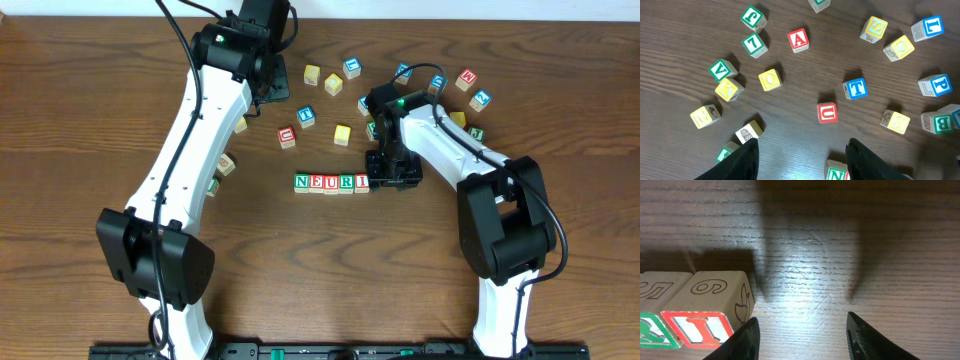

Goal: Spell out NEURIPS
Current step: 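Push the I block left with the right gripper against the R block, then raise the right gripper toward the upper-right blocks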

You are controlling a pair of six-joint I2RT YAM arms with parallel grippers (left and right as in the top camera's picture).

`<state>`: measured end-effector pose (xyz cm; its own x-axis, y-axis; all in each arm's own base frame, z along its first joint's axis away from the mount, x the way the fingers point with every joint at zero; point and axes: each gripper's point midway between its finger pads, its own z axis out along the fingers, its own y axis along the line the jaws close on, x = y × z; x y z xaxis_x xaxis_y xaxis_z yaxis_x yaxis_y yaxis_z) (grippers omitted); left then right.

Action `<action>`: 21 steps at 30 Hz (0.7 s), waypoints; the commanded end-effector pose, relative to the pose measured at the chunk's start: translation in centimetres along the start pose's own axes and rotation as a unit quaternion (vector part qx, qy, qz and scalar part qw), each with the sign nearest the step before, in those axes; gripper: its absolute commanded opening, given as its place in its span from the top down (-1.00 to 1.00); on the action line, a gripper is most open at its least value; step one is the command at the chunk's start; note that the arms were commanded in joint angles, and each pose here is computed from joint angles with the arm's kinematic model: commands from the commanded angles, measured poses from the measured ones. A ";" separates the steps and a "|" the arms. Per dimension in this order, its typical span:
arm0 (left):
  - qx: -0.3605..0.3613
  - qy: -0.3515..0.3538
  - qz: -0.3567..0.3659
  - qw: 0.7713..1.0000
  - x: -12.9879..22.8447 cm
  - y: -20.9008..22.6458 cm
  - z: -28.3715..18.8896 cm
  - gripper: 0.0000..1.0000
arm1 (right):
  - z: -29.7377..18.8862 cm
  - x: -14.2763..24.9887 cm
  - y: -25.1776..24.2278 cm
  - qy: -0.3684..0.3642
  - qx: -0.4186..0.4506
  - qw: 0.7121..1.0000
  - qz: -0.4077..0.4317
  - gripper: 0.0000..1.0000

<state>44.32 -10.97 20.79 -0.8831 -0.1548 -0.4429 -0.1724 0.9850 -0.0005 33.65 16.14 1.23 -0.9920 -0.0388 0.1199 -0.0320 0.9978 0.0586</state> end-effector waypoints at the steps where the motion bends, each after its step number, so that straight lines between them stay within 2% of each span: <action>1: -0.006 -0.001 0.008 1.000 -0.2 0.1 0.3 -0.11 | -1.3 -0.3 0.0 -0.018 -0.002 1.000 -0.007 -0.01; 15: -0.004 -0.006 0.035 0.999 -0.4 0.3 -0.2 -0.10 | -8.5 -2.2 -0.2 -0.119 -0.020 0.993 -0.016 -0.22; 21: -0.004 -0.028 0.013 1.000 -1.6 2.2 -2.0 -0.10 | -12.9 -4.5 1.4 -0.178 -0.039 0.982 -0.048 -0.37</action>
<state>44.42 -10.57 20.80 -0.8899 -0.1106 -0.4425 -0.1343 0.9907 0.0225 37.67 16.32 9.95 -0.9889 -0.0666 -0.1328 -0.0818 0.9903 0.1121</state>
